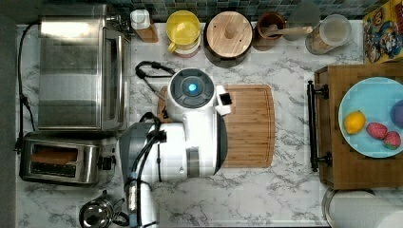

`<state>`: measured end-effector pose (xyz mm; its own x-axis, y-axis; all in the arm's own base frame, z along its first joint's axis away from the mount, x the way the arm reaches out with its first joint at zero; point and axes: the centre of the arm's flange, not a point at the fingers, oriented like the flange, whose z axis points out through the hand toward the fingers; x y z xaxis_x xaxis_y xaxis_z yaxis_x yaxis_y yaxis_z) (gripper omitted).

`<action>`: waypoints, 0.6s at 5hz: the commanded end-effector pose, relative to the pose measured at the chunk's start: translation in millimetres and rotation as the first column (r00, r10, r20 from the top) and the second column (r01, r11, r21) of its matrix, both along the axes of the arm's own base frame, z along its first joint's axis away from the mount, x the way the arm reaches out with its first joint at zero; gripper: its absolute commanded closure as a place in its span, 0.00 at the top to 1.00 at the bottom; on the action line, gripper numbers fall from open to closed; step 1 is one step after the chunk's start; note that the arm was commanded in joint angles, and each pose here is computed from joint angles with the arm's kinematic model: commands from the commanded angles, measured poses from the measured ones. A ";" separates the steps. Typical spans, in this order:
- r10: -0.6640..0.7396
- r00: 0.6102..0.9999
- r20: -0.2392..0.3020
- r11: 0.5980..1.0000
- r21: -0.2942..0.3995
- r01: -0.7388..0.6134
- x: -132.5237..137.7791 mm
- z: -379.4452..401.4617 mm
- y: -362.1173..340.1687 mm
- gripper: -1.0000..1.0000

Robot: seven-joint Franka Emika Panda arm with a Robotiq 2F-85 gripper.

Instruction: Turn on the toaster.

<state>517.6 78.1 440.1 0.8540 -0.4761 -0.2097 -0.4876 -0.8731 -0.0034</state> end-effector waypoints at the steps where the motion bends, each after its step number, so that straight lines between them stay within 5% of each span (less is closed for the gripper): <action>1: 0.314 0.944 0.097 0.948 0.011 -0.317 -63.3 44.4 134.3 0.00; 3: 0.414 0.910 -0.015 0.910 0.009 -0.414 -87.1 -9.7 194.2 0.00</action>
<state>449.4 237.0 459.1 0.9719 -0.1678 -0.1648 -0.1733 -0.9847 -0.0196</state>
